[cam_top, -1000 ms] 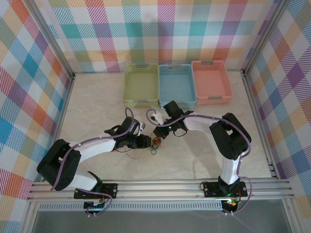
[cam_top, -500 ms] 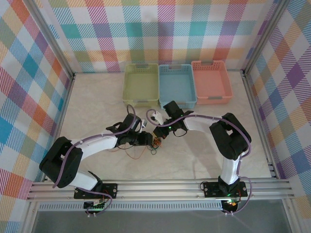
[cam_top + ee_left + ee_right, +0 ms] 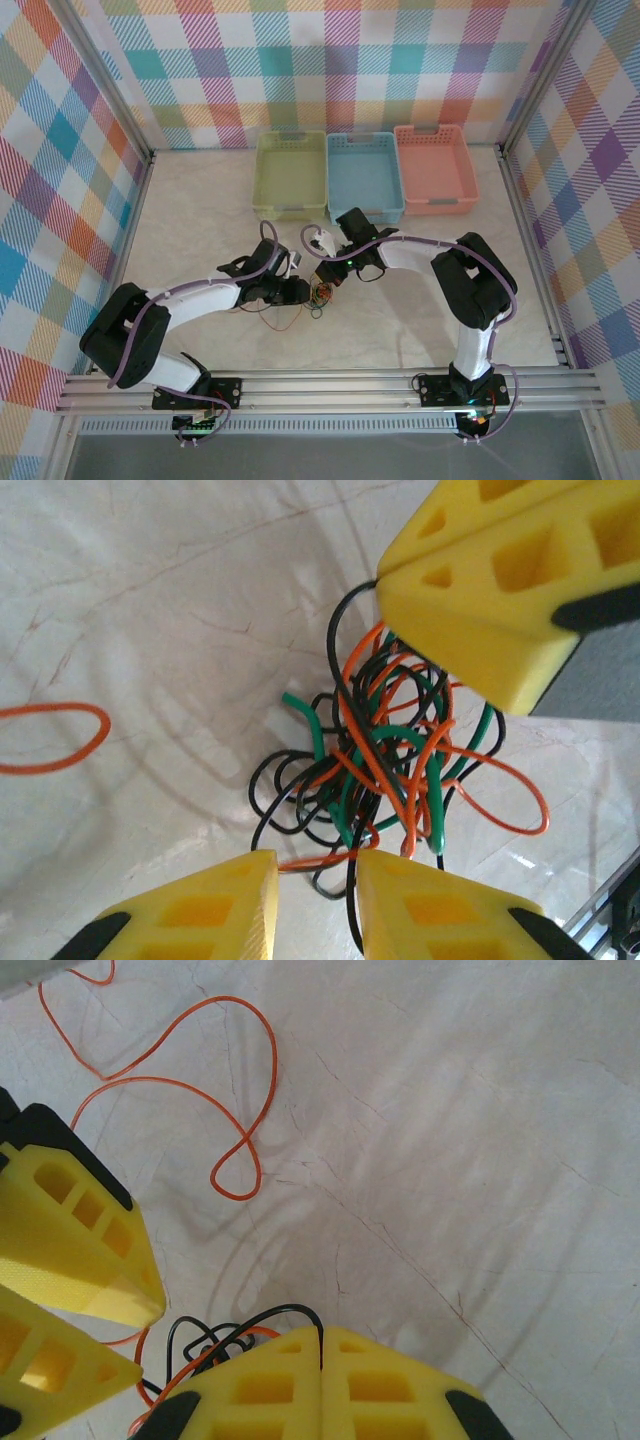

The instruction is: Untangle the cables

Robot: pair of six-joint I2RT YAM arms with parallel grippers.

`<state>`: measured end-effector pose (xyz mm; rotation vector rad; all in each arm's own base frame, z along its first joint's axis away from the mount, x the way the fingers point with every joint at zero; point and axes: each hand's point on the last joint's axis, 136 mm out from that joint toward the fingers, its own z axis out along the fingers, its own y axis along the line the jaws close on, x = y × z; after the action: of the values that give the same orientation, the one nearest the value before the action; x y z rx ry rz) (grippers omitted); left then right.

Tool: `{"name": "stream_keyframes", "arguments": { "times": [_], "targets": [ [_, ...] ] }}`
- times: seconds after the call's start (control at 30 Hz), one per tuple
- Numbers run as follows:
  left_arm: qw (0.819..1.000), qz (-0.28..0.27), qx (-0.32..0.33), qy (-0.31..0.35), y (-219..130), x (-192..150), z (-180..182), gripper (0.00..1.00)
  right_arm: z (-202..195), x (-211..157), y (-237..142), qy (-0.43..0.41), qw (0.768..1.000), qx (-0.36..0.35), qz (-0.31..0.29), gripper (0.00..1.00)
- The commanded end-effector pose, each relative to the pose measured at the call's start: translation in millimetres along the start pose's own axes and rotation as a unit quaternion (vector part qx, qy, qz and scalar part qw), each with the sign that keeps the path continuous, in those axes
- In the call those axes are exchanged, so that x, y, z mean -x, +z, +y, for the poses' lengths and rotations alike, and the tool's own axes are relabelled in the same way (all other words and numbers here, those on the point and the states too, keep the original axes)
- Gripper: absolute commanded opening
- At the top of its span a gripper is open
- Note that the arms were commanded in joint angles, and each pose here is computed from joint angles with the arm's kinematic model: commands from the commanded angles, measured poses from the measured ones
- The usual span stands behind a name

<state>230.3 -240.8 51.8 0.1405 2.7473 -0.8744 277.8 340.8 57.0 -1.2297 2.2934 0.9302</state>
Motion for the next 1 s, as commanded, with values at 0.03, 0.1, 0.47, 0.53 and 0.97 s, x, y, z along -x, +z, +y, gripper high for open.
{"name": "stream_keyframes", "arguments": {
  "times": [0.03, 0.1, 0.47, 0.53, 0.97],
  "targets": [
    [1.0, -0.005, -0.019, 0.0, -7, -2, -4, 0.37, 2, 2, -2, 0.001, 1.0, 0.003, -0.005, 0.0],
    [1.0, -0.005, -0.019, -0.001, -7, -3, -4, 0.4, 2, 2, -2, 0.001, 1.0, 0.003, -0.005, 0.0],
    [1.0, 0.01, -0.015, -0.009, 2, -11, 5, 0.27, 1, 2, -2, 0.001, 1.0, 0.003, -0.004, 0.0],
    [1.0, 0.011, -0.019, -0.012, 1, -15, 5, 0.27, 1, 2, -2, 0.001, 1.0, 0.002, -0.005, 0.0],
    [1.0, -0.009, -0.012, -0.008, -24, -26, 10, 0.38, 1, 1, -1, 0.003, 1.0, 0.003, -0.003, 0.0]
  ]
}}
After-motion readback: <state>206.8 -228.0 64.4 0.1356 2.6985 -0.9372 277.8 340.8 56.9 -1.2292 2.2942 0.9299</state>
